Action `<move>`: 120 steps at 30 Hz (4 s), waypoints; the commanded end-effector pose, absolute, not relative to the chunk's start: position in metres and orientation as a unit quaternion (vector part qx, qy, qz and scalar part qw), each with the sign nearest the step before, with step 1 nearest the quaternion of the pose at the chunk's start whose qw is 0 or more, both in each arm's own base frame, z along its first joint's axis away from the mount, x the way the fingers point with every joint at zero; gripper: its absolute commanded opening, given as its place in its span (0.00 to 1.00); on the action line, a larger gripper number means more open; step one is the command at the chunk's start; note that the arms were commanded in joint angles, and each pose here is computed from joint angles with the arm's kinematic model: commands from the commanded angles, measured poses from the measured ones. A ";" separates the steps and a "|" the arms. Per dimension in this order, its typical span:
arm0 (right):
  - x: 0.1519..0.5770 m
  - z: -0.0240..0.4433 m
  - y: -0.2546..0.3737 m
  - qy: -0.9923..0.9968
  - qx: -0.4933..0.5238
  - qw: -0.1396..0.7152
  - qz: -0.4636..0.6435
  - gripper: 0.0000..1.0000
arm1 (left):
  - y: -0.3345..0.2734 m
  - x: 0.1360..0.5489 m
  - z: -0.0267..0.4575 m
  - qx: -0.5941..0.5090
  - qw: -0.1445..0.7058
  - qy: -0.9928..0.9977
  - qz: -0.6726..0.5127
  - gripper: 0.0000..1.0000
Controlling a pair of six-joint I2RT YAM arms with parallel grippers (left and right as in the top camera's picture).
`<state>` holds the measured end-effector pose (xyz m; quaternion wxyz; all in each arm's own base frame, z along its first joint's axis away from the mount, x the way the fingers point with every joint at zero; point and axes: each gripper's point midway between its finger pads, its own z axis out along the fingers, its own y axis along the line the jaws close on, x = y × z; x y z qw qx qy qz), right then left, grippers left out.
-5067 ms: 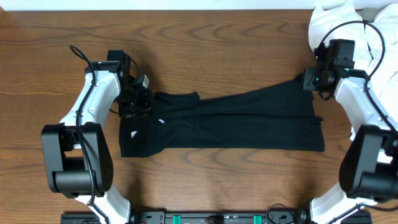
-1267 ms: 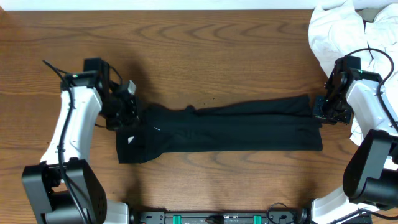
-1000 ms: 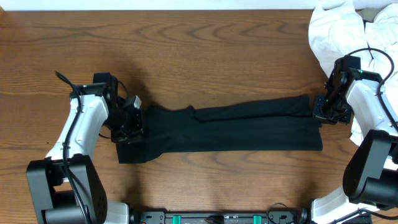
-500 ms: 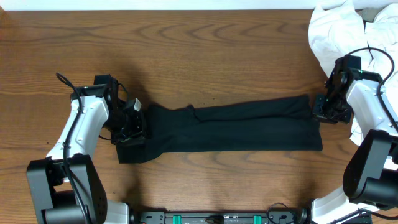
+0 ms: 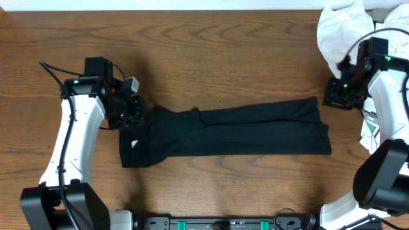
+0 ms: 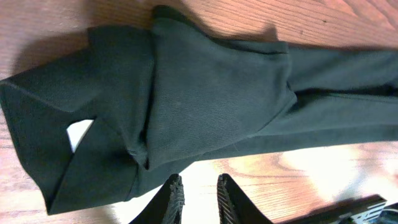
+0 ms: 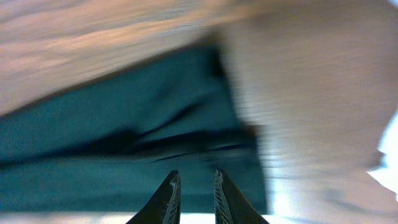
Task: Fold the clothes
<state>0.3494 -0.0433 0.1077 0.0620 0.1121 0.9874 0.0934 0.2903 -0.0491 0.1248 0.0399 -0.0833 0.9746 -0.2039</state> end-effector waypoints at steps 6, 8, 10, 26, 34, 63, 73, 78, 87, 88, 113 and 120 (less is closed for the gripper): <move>0.332 0.089 0.040 0.973 -0.008 0.039 0.225 0.16 | -0.095 0.298 0.114 -0.003 0.057 0.977 -0.204 0.21; 0.325 0.075 0.048 0.973 -0.017 0.031 0.226 0.16 | -0.103 0.299 0.107 0.009 0.053 0.977 -0.204 0.21; 0.320 0.061 0.051 0.973 -0.023 0.030 0.226 0.17 | -0.107 0.299 0.099 0.014 0.042 0.978 -0.203 0.21; 0.294 0.000 -0.004 0.994 0.071 0.009 0.087 0.18 | -0.103 0.261 -0.001 -0.024 -0.164 0.971 -0.174 0.21; 0.294 0.000 -0.010 0.992 0.087 0.009 0.085 0.19 | -0.074 0.235 -0.040 -0.021 -0.219 0.971 -0.090 0.21; 0.293 -0.001 -0.015 0.993 0.096 0.008 0.069 0.26 | -0.038 0.227 -0.043 -0.082 -0.226 0.970 0.024 0.59; 0.293 -0.001 -0.015 0.993 0.099 0.008 0.069 0.29 | -0.040 0.244 -0.017 -0.081 -0.174 0.981 0.012 0.64; 0.295 -0.001 -0.016 0.993 0.098 0.011 0.069 0.29 | -0.042 0.257 0.013 -0.080 -0.114 0.990 0.000 0.66; 0.295 -0.001 -0.016 0.993 0.098 0.011 0.069 0.29 | -0.022 0.272 0.049 -0.081 -0.030 0.995 0.044 0.67; 0.295 -0.001 -0.016 0.993 0.098 0.011 0.069 0.29 | -0.022 0.272 0.048 -0.081 -0.031 0.995 0.045 0.67; 0.295 -0.001 -0.015 0.993 0.098 0.010 0.069 0.28 | -0.032 0.250 0.016 -0.100 -0.063 0.993 0.017 0.57; 0.295 -0.001 -0.015 0.993 0.098 0.011 0.069 0.27 | -0.035 0.249 0.015 -0.100 -0.065 0.993 0.009 0.29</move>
